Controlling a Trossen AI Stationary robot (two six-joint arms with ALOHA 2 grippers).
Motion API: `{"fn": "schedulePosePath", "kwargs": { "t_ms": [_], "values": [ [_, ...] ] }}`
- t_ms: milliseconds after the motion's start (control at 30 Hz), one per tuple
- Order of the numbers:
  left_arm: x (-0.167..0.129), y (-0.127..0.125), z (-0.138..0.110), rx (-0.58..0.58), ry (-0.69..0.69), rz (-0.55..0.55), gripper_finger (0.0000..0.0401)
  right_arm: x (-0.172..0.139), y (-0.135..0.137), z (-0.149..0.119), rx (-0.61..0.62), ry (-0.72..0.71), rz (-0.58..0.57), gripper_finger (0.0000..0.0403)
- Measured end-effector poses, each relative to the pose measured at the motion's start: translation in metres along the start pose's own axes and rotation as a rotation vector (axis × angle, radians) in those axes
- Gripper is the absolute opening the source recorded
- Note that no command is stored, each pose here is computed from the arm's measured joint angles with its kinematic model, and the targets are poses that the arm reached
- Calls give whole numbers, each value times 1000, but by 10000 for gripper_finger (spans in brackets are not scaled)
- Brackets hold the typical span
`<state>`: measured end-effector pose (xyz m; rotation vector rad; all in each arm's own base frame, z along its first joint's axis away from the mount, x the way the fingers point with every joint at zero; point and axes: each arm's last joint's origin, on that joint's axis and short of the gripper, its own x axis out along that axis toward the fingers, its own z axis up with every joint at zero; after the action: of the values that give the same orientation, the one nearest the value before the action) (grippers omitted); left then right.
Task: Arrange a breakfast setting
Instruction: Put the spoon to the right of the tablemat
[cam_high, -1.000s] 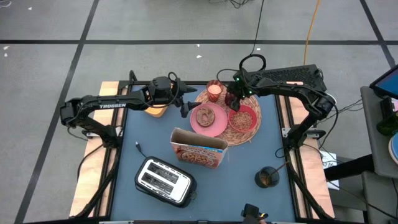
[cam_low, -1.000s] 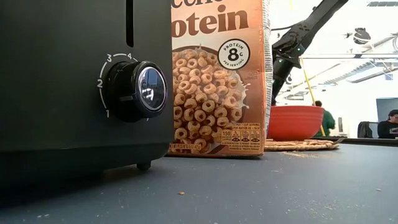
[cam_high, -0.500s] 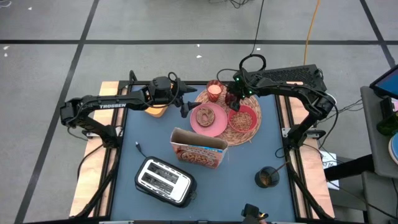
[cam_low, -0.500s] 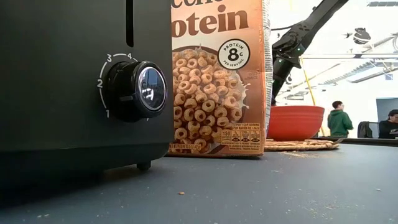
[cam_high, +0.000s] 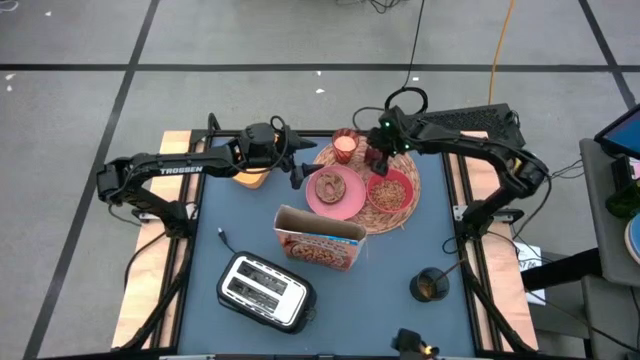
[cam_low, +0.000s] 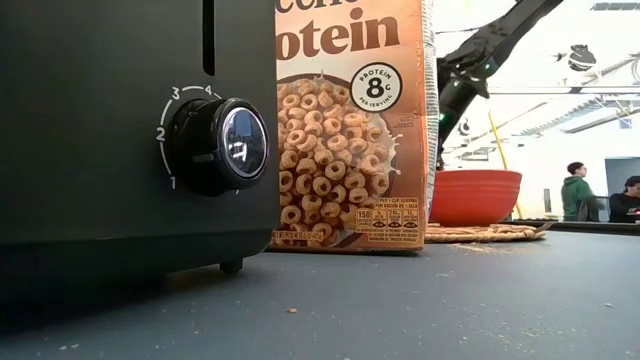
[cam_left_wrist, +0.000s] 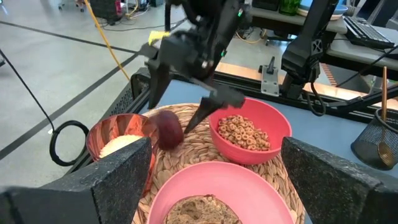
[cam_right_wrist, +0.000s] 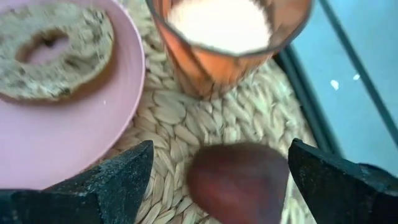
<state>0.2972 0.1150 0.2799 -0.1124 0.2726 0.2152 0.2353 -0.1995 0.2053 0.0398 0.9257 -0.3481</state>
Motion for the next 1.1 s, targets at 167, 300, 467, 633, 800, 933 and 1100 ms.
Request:
{"fn": "schedulePosePath", "kwargs": {
  "t_ms": [167, 300, 467, 633, 800, 933, 1100],
  "values": [
    [0, 0, 0, 0, 0, 0, 363, -25, 1, 8, -10, -77, -31, 359],
    [0, 0, 0, 0, 0, 0, 363, -47, 3, 13, 25, -146, -54, 359],
    [0, 0, 0, 0, 0, 0, 363, -79, 6, 17, 105, -246, -76, 359],
    [0, 0, 0, 0, 0, 0, 363, -112, 11, 19, 241, -357, -79, 359],
    [0, 0, 0, 0, 0, 0, 363, -139, 18, 15, 397, -428, -24, 359],
    [0, 0, 0, 0, 0, 0, 363, -154, 28, 10, 435, -439, 131, 359],
    [0, 0, 0, 0, 0, 0, 363, -168, 46, 4, 489, -411, 310, 359]
  ]
}}
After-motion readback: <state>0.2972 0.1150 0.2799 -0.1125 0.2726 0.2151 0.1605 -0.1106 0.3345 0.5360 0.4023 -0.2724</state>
